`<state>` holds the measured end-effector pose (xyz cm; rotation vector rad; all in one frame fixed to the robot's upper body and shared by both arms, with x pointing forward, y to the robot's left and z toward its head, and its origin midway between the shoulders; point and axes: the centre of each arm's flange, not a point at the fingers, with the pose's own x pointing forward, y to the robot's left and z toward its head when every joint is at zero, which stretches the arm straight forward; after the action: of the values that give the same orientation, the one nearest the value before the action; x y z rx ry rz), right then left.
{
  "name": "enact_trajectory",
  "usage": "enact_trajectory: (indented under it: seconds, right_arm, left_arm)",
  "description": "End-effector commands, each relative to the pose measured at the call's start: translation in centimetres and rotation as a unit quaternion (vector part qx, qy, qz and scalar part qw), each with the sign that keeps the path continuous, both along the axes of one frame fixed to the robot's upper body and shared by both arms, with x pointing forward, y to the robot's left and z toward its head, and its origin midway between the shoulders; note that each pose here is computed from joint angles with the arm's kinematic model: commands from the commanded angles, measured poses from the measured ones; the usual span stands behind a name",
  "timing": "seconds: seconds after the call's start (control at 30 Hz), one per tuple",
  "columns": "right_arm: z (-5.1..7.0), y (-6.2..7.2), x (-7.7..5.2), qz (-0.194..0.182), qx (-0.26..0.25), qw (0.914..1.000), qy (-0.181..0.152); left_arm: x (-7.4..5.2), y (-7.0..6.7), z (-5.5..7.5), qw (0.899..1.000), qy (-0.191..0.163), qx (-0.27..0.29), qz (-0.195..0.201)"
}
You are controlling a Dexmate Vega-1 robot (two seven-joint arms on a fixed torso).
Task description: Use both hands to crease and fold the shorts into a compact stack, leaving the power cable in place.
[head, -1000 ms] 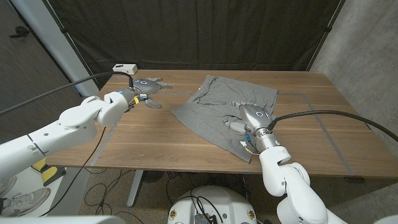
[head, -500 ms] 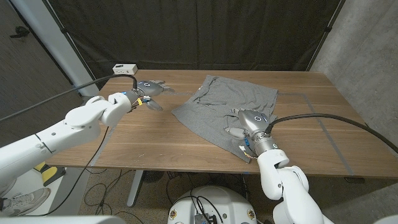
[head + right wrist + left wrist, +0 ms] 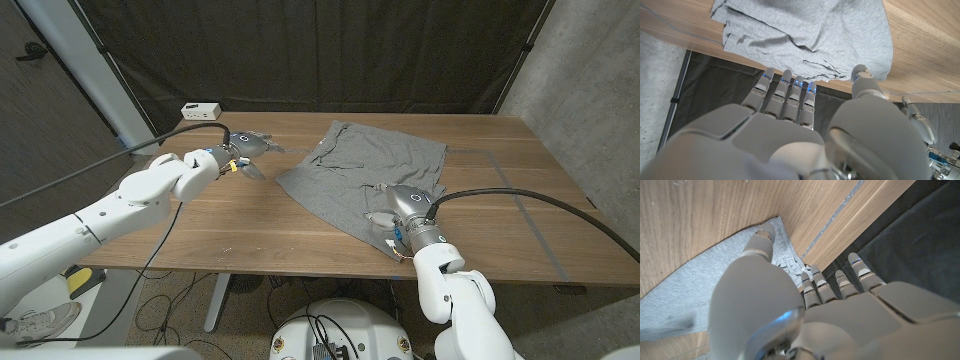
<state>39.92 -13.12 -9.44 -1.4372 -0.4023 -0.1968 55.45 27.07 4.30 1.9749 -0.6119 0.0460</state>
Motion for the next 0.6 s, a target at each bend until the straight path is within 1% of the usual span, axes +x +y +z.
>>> enact_trajectory:
  seconds: [0.03,0.1,0.17,0.2,0.23,0.27,0.3,0.37,0.43,0.5,0.6]
  right_arm:
    - [-1.3,0.2,0.0,-0.008,0.006,0.9993,0.037]
    - [-1.5,0.4,-0.1,-0.014,-0.003,0.9992,0.038]
    - [-1.7,0.3,-0.1,-0.016,0.002,0.9988,0.045]
    - [-1.9,0.4,-0.1,-0.021,-0.004,0.9989,0.042]
    - [-2.0,0.3,0.0,-0.017,0.002,0.9985,0.052]
    - [-2.1,0.3,0.0,-0.017,0.008,0.9983,0.054]
    - [-2.2,0.3,0.0,-0.018,0.004,0.9985,0.051]
    - [-2.3,0.3,-0.1,-0.024,0.001,0.9981,0.057]
    - [-2.5,0.3,-0.2,-0.021,0.003,0.9977,0.065]
    - [-2.7,0.4,-0.2,-0.03,-0.002,0.9972,0.068]
    - [-3.2,0.2,-0.1,-0.033,0.001,0.996,0.083]
  left_arm:
    - [1.0,-0.5,-0.7,0.999,-0.002,0.031,0.014]
    - [1.1,-0.5,-0.8,0.999,-0.002,0.034,0.016]
    - [1.2,-0.6,-0.9,0.999,-0.001,0.039,0.019]
    - [1.2,-0.6,-1.0,0.999,-0.002,0.04,0.02]
    - [1.2,-0.6,-1.0,0.999,-0.002,0.042,0.021]
    - [1.3,-0.6,-1.0,0.999,0.0,0.042,0.021]
    - [1.4,-0.7,-1.1,0.999,0.0,0.042,0.021]
    - [1.4,-0.8,-1.1,0.999,-0.001,0.046,0.021]
    - [1.5,-0.9,-1.1,0.999,-0.001,0.047,0.02]
    - [1.6,-1.0,-1.1,0.999,-0.001,0.05,0.019]
    - [1.8,-1.1,-1.3,0.999,0.001,0.052,0.018]
